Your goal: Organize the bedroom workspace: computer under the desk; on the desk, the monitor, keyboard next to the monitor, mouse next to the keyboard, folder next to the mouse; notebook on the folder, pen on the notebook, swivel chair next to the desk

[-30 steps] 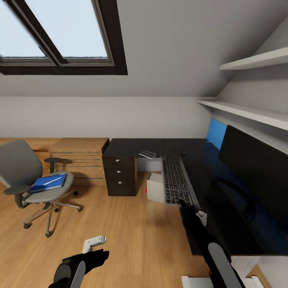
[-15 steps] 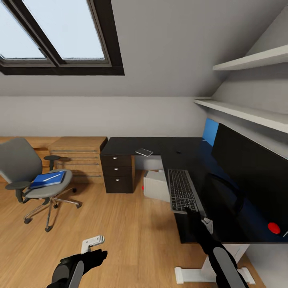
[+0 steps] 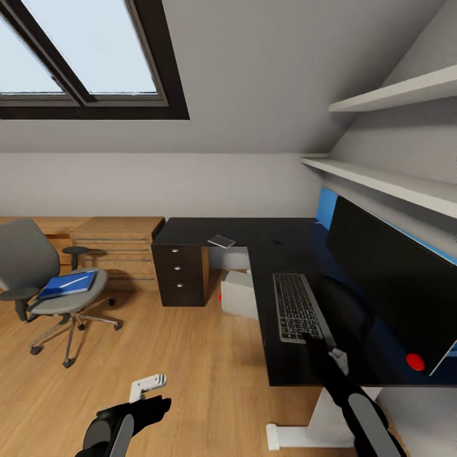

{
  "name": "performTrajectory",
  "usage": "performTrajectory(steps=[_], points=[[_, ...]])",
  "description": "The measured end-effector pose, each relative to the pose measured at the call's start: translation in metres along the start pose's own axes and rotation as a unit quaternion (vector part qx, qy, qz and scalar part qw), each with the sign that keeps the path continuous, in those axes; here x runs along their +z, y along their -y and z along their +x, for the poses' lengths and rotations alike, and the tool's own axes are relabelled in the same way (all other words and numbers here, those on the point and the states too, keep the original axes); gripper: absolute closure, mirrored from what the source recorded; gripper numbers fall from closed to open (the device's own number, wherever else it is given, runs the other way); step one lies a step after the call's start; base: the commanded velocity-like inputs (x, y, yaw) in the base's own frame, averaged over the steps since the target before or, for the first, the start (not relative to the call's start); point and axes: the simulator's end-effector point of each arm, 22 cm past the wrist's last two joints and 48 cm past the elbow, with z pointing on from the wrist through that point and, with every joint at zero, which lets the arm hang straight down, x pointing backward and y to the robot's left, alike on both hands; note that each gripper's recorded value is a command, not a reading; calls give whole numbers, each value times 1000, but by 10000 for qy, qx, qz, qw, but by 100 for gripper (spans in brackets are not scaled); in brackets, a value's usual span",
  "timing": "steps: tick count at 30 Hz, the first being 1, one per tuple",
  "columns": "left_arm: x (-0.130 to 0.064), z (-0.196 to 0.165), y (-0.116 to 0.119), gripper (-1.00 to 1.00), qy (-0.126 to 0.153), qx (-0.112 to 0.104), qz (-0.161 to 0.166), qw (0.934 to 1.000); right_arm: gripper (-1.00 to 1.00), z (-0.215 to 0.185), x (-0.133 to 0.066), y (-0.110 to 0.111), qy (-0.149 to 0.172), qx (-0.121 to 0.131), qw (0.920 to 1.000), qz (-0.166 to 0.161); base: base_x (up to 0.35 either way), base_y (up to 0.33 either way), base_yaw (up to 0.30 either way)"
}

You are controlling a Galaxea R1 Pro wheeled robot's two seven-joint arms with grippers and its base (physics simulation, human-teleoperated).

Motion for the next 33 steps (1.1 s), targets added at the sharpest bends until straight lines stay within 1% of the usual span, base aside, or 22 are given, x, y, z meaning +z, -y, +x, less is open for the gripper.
performTrajectory(steps=[2, 5, 8, 12, 17, 25, 33], points=[[0, 0, 0, -100, -1, 1, 3, 10000, 100, -5, -1, 1, -1, -65, 10000, 13, 0, -7, 0], [0, 0, 1, -100, -2, 1, 6, 10000, 100, -16, -2, 10, 12, -177, 9998, 114, 0, -3, 0], [0, 0, 1, -100, -2, 2, 11, 10000, 100, -31, 1, 15, 54, -277, 9994, 191, 0, 0, 0], [0, 0, 2, -100, -3, 5, 13, 10000, 100, -39, 7, 14, 79, -312, 9993, 208, 0, 0, 0], [0, 0, 2, -100, -2, 6, 14, 10000, 100, -39, 9, 12, 61, -323, 9993, 198, 21, 0, 0], [0, 0, 1, -100, -1, 5, 12, 10000, 100, -36, 10, 8, 43, -291, 9995, 142, 209, 0, 0], [0, 0, 2, -100, -3, 12, 12, 10000, 100, -34, 11, 2, 37, -214, 9998, 23, 21, 0, 0]])
